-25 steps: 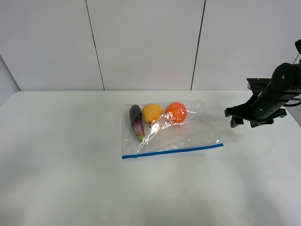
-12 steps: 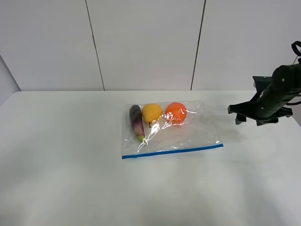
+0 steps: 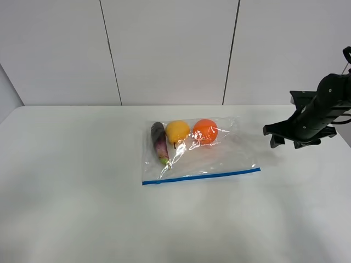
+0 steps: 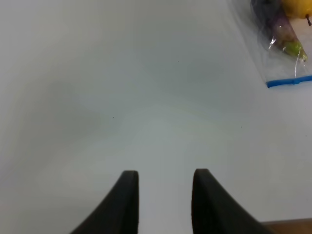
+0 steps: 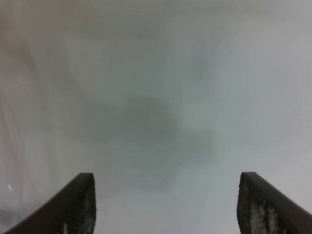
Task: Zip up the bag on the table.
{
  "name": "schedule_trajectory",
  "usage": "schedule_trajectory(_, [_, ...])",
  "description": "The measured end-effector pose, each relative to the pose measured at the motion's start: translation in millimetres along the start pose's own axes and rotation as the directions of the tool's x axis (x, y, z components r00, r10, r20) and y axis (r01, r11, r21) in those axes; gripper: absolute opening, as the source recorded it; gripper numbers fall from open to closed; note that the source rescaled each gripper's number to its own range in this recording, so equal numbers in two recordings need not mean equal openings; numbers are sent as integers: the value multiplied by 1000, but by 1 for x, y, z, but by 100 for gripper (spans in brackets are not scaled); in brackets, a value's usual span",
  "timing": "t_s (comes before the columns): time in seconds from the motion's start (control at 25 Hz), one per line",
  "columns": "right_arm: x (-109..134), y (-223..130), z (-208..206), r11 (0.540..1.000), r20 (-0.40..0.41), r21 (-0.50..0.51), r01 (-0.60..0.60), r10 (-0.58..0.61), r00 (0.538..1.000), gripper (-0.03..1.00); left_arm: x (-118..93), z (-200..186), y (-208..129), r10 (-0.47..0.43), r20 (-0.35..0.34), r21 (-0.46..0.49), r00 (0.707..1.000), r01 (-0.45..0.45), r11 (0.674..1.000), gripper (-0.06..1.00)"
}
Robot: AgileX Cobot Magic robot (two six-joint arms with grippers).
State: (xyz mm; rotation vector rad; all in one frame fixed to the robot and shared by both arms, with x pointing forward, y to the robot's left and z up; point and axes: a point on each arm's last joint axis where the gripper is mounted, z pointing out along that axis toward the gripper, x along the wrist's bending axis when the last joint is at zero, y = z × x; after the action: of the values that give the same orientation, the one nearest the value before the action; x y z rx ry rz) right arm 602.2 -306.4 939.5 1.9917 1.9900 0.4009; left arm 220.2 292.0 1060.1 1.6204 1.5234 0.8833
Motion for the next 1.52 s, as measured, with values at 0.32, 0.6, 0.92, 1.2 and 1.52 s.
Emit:
schedule_trajectory(0.32, [-4, 2, -56, 998, 4, -49, 49, -49, 999, 100, 0, 0, 0, 0, 0, 0, 1000, 0, 1000, 77])
schedule_trajectory(0.6, [-2, -7, -138, 985, -3, -168, 41, -42, 999, 100, 0, 0, 0, 0, 0, -1, 1000, 0, 1000, 77])
schedule_trajectory(0.92, [-1, -58, -256, 924, 32, -374, 76, -69, 997, 100, 0, 0, 0, 0, 0, -4, 1000, 0, 1000, 77])
schedule_trajectory(1.2, [1, -134, -327, 810, 49, -582, 73, -54, 997, 100, 0, 0, 0, 0, 0, -5, 1000, 0, 1000, 77])
schedule_trajectory(1.52, [4, -207, -316, 765, 17, -644, 18, -9, 1000, 100, 0, 0, 0, 0, 0, -5, 1000, 0, 1000, 77])
